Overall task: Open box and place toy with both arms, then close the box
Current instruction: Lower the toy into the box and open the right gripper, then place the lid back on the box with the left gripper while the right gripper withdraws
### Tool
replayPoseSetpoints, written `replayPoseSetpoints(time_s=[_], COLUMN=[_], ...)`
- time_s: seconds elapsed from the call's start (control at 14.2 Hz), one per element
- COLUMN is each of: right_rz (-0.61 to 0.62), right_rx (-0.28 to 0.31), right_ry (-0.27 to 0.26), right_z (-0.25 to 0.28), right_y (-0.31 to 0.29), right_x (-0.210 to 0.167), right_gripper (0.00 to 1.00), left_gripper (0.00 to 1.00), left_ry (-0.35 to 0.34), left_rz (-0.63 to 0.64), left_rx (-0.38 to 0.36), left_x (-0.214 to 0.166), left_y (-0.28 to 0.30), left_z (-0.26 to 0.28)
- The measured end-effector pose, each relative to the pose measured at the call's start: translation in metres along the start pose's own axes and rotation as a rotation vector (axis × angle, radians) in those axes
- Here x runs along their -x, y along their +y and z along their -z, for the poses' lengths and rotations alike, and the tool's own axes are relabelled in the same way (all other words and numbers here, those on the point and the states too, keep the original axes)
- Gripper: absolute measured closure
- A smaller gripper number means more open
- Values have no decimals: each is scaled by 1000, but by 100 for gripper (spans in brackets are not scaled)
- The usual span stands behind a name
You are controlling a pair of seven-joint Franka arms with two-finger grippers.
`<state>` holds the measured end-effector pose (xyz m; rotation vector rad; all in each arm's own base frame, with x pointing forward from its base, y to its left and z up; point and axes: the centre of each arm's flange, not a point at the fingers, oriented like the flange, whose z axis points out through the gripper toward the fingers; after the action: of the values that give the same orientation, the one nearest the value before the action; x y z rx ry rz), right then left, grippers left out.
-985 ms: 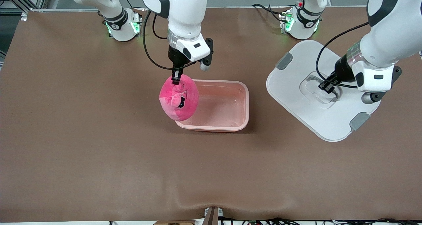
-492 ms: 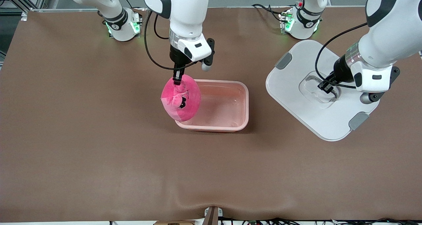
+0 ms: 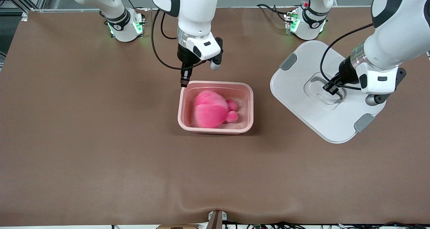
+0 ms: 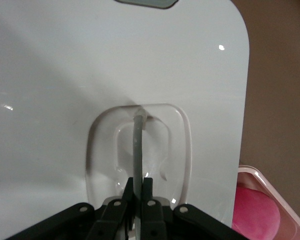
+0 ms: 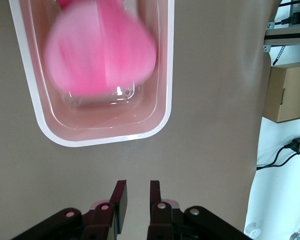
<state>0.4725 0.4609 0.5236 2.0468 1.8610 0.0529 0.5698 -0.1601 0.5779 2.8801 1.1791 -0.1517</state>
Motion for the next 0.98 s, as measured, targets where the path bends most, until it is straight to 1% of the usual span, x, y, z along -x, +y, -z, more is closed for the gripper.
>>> replayPoseSetpoints(time_s=[0.07, 0.14, 0.35, 0.42, 0.49, 0.56, 0.63, 0.77, 0.84, 0.98], right_rz=[-2, -5, -22, -35, -49, -70, -99, -169, -202, -273], right_rx=[1, 3, 6, 4, -2, -13, -27, -58, -66, -94], right_ry=[1, 2, 1, 1, 3, 8, 17, 40, 39, 7], right_z=[1, 1, 2, 1, 1, 0, 0, 1, 0, -8], right_y=[1, 2, 10, 15, 20, 26, 35, 59, 71, 94], right_x=[0, 1, 7, 11, 16, 22, 31, 60, 78, 119], right_gripper=[70, 62, 33, 24, 12, 3, 0, 0, 0, 0], left_gripper=[93, 93, 93, 93, 93, 93, 93, 93, 93, 93], left_ry=[-1, -1, -3, -11, -26, -42, -53, -56, -54, -63], left_rz=[0, 0, -2, -3, 2, 18, 42, 114, 163, 255], left_rx=[-1, -1, -1, 1, 8, 15, 17, 39, 61, 106], left_x=[0, 0, 1, 3, 5, 10, 16, 42, 58, 90], left_y=[0, 0, 1, 2, 5, 8, 13, 37, 53, 85], left_z=[0, -1, -1, -2, -3, -4, -7, -16, -23, -41])
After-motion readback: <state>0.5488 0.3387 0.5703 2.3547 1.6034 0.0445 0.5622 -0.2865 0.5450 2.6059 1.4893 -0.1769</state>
